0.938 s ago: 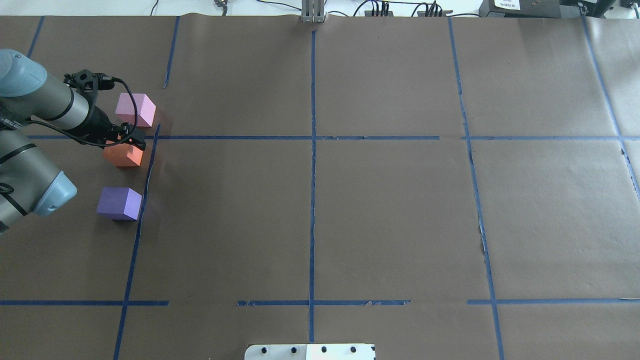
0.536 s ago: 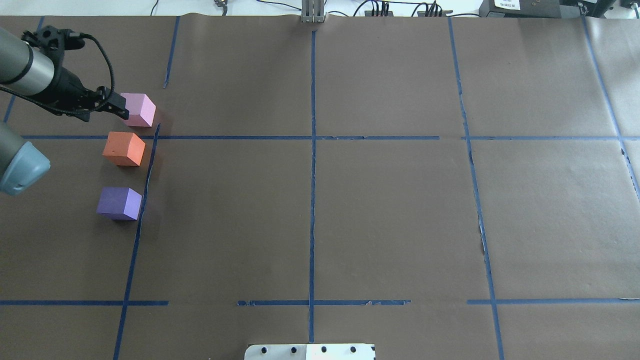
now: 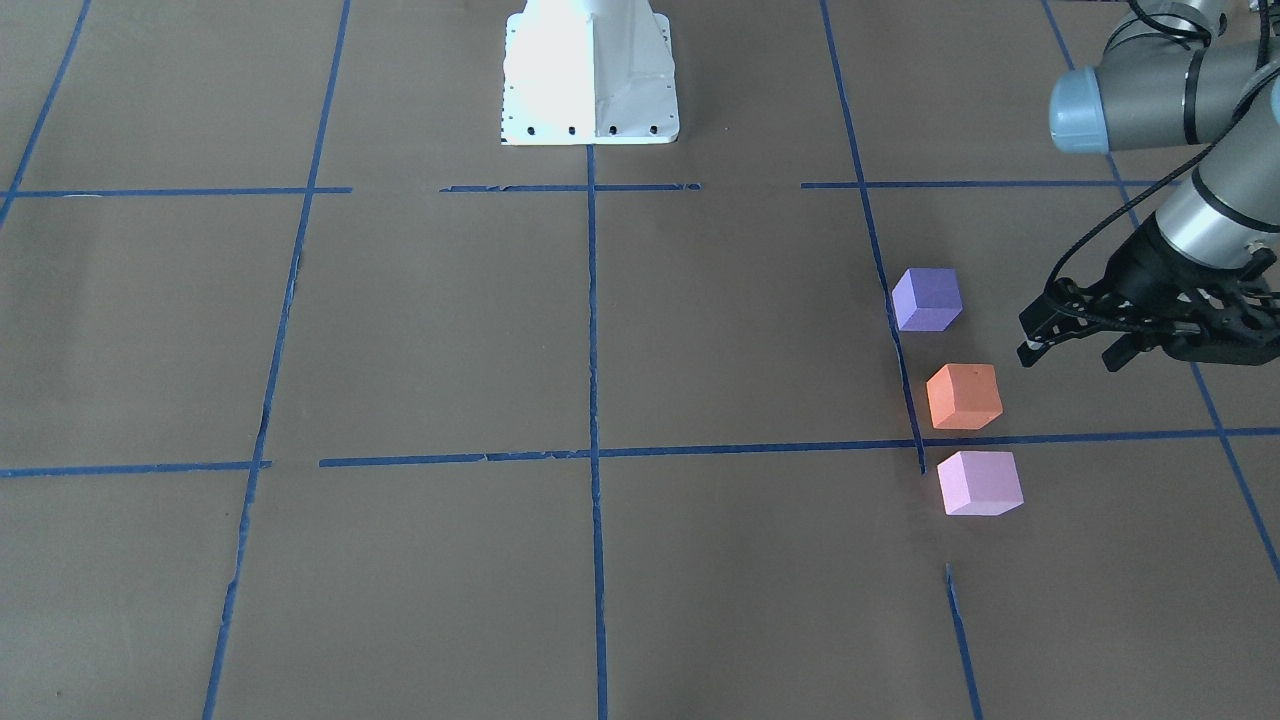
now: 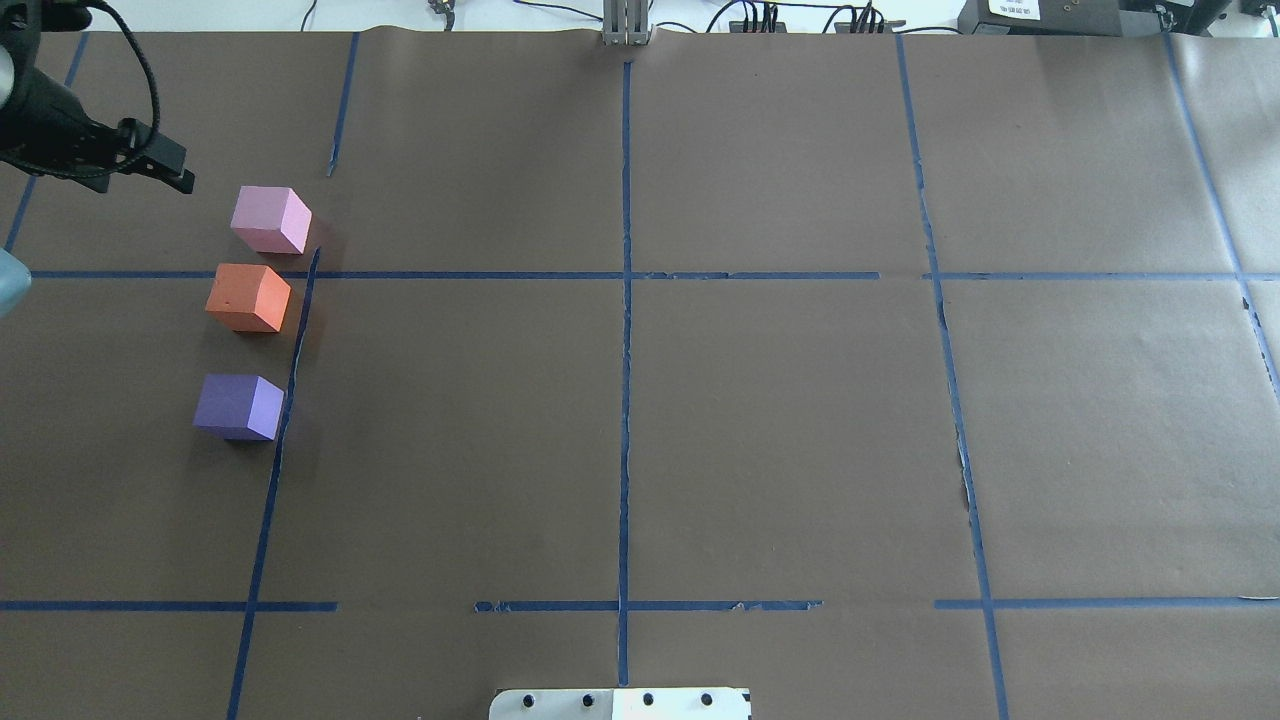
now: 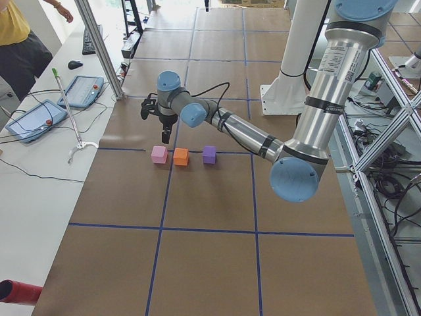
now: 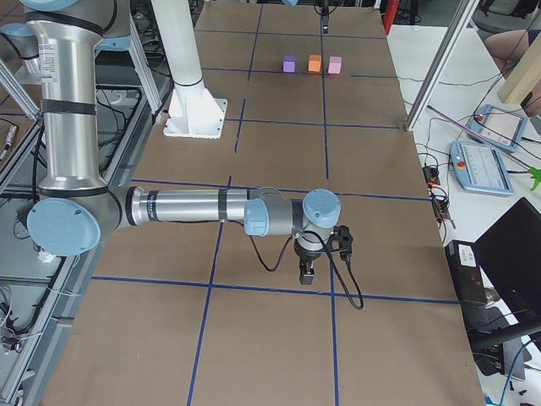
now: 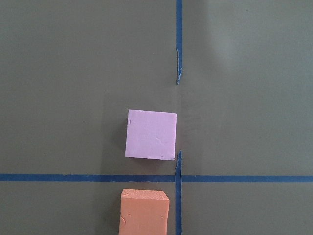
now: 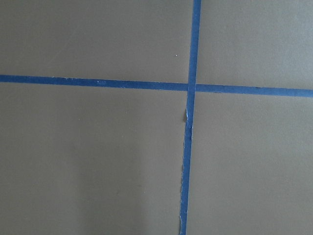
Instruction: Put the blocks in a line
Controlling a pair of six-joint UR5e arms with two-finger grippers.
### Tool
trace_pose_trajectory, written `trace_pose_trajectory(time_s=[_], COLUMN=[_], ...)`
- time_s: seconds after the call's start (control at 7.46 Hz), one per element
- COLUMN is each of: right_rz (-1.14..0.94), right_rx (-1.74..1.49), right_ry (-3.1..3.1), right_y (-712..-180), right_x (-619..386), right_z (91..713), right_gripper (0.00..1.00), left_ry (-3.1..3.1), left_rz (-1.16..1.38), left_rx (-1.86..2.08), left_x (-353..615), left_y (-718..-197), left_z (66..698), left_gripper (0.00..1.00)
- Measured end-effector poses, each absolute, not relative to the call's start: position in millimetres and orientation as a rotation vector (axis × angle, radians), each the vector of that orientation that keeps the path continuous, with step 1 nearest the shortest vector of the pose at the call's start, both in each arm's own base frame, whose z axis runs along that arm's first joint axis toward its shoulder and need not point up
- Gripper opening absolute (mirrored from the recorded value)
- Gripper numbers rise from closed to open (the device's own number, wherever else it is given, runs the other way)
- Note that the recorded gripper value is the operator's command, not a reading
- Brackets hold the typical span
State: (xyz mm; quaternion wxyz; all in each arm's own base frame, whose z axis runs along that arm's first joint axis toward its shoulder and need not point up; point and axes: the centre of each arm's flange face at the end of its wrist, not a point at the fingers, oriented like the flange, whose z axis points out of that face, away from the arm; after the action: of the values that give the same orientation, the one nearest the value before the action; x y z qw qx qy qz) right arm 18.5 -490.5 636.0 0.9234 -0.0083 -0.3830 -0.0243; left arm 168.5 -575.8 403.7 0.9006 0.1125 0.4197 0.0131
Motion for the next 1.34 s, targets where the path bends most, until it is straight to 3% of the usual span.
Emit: trace_pose_trajectory(time_s=[0.67, 1.34], right_rz=[-0.05, -0.05], right_rx=[-0.017, -0.016], right_ry=[-0.786, -0.786], right_y=[-490.5, -490.5], right_x=[18.5, 18.5], right_z=[635.9, 635.8], right_gripper=[1.0, 1.0], left_ry=[0.731, 0.729], left_rz=[0.129, 0.063], left_rx=[0.23, 0.084], left_x=[-43.7, -75.4], left_y=[-587.5, -562.5], left_z=[567.0, 619.0], left_gripper=[0.99, 1.0])
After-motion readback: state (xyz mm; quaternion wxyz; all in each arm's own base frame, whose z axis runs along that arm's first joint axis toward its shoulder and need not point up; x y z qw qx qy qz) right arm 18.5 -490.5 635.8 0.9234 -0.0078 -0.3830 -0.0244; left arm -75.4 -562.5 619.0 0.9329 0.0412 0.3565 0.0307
